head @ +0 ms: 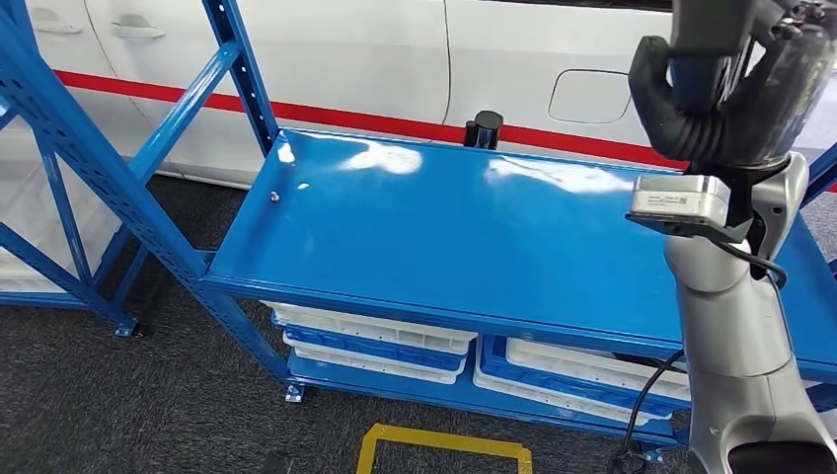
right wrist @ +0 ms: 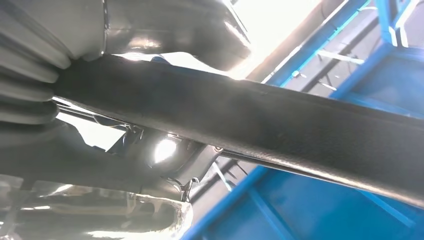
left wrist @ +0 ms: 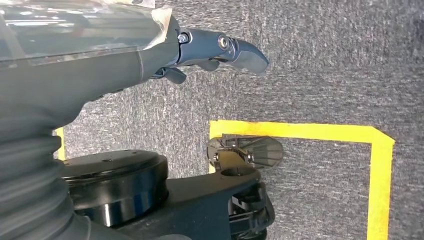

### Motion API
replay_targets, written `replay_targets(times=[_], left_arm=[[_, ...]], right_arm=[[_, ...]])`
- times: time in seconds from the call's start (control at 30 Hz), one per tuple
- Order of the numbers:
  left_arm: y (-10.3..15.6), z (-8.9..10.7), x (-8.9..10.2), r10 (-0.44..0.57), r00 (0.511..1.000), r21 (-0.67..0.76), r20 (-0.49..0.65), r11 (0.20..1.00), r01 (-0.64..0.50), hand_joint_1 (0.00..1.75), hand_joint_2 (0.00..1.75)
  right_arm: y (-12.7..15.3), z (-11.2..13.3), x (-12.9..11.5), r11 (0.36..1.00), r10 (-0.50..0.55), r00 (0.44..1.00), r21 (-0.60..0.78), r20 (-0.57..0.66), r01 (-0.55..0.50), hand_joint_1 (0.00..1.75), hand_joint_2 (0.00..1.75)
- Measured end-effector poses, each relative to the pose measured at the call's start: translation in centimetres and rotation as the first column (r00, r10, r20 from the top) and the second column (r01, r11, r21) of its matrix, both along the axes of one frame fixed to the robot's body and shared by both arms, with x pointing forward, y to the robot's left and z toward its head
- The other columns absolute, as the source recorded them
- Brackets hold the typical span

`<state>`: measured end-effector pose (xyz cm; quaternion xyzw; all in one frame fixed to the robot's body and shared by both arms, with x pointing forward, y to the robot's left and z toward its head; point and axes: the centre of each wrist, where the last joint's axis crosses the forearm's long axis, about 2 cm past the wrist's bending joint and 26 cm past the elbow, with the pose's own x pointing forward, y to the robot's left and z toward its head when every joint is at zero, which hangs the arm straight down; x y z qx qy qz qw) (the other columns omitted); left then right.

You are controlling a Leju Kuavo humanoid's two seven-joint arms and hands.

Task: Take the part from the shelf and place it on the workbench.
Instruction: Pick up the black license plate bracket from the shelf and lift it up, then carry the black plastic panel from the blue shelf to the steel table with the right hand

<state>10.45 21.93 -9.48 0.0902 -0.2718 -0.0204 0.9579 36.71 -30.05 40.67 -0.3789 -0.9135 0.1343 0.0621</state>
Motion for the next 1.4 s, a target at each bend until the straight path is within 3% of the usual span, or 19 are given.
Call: replay_targets(times=[0.57, 1.4], left_arm=[[0.1, 0.0, -0.1, -0.003, 1.0, 0.0, -0.014, 1.0, 0.003, 0.0, 1.75], [0.1, 0.0, 0.1, 0.012, 1.0, -0.005, -0.013, 1.0, -0.013, 0.0, 1.75]], right_arm=[[-0.2, -0.9, 0.8, 1.0, -0.008, 1.0, 0.01, -0.022, 0.008, 1.75, 1.75], [-0.2, 0.1, 1.6, 0.999, -0.02, 1.0, 0.028, -0.021, 0.02, 1.75, 1.75]])
